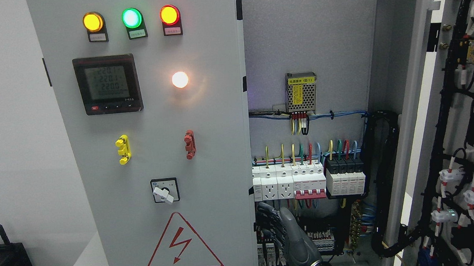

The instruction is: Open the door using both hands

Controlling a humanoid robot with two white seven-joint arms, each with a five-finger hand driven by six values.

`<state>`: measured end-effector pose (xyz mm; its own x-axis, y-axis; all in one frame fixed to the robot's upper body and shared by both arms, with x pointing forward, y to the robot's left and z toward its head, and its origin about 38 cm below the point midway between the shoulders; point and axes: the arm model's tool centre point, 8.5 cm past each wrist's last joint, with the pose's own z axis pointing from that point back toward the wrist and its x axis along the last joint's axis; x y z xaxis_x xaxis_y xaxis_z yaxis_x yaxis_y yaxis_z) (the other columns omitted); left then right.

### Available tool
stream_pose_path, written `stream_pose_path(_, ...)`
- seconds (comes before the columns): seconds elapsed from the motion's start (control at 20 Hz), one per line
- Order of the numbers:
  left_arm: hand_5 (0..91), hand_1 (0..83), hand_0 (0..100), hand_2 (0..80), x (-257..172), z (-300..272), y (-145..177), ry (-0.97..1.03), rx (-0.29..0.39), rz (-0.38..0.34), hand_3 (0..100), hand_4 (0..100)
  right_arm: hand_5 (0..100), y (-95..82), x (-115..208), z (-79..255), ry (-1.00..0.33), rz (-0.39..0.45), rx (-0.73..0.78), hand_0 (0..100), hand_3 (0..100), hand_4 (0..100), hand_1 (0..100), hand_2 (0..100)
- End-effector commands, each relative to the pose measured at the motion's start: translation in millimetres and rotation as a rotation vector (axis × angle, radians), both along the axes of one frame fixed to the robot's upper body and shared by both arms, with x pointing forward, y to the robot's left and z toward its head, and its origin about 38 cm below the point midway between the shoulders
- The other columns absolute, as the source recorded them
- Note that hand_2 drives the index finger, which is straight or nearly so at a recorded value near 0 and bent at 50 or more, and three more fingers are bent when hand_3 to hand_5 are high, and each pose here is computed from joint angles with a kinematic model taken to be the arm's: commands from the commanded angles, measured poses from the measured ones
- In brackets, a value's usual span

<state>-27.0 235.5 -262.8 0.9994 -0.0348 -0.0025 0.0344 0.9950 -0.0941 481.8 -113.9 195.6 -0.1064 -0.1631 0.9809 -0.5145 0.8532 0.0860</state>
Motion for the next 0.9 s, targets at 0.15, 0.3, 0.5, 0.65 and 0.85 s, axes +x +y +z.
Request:
stream_pose_path(0.15,0.0,0.0,0,0.0,4,0,0,-0.013,0.001,-0.001,0,4,0,-1.2,3,1,0.011,0.007,0.005,0,0,0,0,0)
stream_pose_path(0.3,0.0,0.0,0,0.0,4,0,0,-0.011,0.001,-0.001,0,4,0,-1.0,2,1,0.012,0.009,0.009,0,0,0,0,0)
stream_pose_path(0.5,0.0,0.0,0,0.0,4,0,0,-0.013,0.001,-0.001,0,4,0,1.4,1,1,0.010,0.042,0.005,0,0,0,0,0)
stream_pose_path(0.65,0.0,0.0,0,0.0,4,0,0,-0.011,0.001,-0.001,0,4,0,1.4,1,2,0.014,0.044,0.004,0,0,0,0,0)
stream_pose_path(0.85,0.0,0.0,0,0.0,5,0,0,-0.013,0.001,-0.001,0,4,0,3.4,4,11,0.007,0.068,0.030,0,0,0,0,0)
